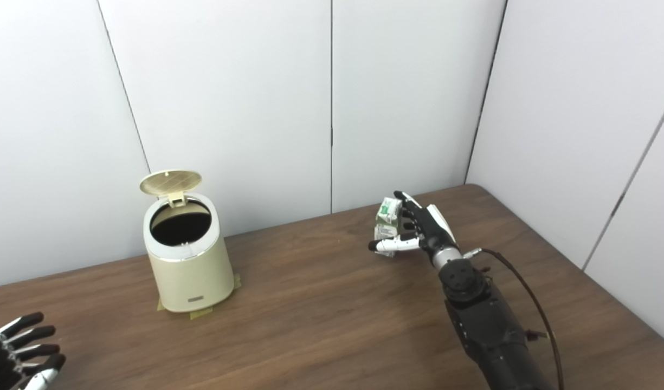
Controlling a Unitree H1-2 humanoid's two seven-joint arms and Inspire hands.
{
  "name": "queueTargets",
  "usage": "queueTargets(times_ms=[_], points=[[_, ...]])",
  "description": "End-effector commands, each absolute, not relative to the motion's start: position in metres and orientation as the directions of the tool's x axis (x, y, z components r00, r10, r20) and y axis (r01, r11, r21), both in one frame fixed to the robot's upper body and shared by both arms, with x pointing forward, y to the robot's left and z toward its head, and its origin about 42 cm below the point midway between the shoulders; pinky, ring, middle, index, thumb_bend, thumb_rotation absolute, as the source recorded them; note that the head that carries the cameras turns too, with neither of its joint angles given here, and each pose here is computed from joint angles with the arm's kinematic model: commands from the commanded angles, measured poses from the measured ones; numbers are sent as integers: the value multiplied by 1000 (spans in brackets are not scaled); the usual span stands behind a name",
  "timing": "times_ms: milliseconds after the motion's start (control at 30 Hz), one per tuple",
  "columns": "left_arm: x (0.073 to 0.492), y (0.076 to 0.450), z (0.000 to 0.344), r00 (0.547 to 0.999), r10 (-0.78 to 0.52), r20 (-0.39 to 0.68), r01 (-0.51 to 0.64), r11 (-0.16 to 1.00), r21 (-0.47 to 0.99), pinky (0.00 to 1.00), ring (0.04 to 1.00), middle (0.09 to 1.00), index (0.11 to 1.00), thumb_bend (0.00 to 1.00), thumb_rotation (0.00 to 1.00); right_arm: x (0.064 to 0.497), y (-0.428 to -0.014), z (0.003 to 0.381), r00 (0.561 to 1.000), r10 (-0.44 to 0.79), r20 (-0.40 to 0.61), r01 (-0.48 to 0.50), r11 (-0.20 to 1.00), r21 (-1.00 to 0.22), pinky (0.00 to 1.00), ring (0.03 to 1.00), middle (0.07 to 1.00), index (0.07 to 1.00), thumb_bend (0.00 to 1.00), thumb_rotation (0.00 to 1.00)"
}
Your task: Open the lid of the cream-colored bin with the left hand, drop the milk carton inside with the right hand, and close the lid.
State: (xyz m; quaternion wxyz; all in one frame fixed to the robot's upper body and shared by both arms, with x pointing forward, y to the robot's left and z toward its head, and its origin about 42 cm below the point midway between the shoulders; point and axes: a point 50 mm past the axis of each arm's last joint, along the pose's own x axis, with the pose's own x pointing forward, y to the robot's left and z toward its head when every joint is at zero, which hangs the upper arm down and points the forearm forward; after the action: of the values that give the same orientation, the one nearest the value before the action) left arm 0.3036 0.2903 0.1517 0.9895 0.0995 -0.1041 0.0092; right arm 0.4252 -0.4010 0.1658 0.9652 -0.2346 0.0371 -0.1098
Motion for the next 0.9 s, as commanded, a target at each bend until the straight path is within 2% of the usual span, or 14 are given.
queueTargets(times_ms=[0, 200, 233, 333, 400, 433, 467, 500, 600, 700, 867], points=[[308, 288, 172, 957, -19, 290, -44, 977, 210, 484, 628, 714, 767, 496, 0, 440, -400, 199, 971, -213, 107, 238, 857, -457, 838, 916, 942, 923, 796, 107], [307, 288, 174, 954, -31, 298, -41, 972, 231, 466, 615, 700, 762, 489, 0, 443, -394, 198, 960, -240, 141, 279, 847, -452, 748, 850, 894, 882, 787, 103], [307, 289, 174, 954, -31, 300, -43, 970, 238, 464, 611, 697, 760, 487, 0, 444, -392, 197, 951, -273, 149, 311, 846, -434, 719, 819, 862, 855, 784, 90], [306, 288, 175, 953, -30, 300, -47, 968, 247, 454, 599, 687, 752, 493, 0, 446, -389, 194, 918, -353, 177, 395, 814, -425, 559, 643, 700, 751, 760, 13], [305, 288, 176, 954, -32, 298, -46, 967, 249, 452, 598, 686, 752, 487, 0, 448, -389, 192, 904, -382, 190, 426, 794, -434, 484, 561, 624, 704, 753, 3], [305, 288, 176, 955, -32, 296, -46, 967, 250, 456, 602, 691, 754, 482, 0, 449, -389, 191, 900, -392, 191, 435, 786, -438, 430, 505, 543, 668, 642, 1], [304, 288, 177, 955, -31, 295, -46, 967, 252, 458, 603, 692, 755, 480, 0, 449, -389, 191, 896, -400, 195, 444, 777, -446, 411, 485, 516, 656, 604, 0], [304, 287, 177, 955, -30, 295, -47, 967, 250, 460, 606, 695, 755, 478, 0, 450, -389, 190, 892, -407, 198, 452, 768, -454, 400, 476, 484, 599, 565, 0], [304, 286, 178, 956, -27, 293, -44, 971, 233, 470, 609, 700, 757, 482, 0, 451, -385, 186, 871, -439, 223, 490, 736, -466, 418, 489, 471, 509, 533, 0], [303, 286, 178, 956, -24, 293, -46, 972, 229, 468, 603, 697, 759, 478, 0, 452, -380, 183, 858, -452, 243, 512, 721, -467, 292, 363, 405, 498, 525, 0], [303, 285, 176, 956, -23, 293, -40, 977, 209, 470, 610, 706, 763, 477, 0, 453, -372, 179, 847, -468, 254, 531, 711, -461, 354, 417, 432, 500, 527, 0]])
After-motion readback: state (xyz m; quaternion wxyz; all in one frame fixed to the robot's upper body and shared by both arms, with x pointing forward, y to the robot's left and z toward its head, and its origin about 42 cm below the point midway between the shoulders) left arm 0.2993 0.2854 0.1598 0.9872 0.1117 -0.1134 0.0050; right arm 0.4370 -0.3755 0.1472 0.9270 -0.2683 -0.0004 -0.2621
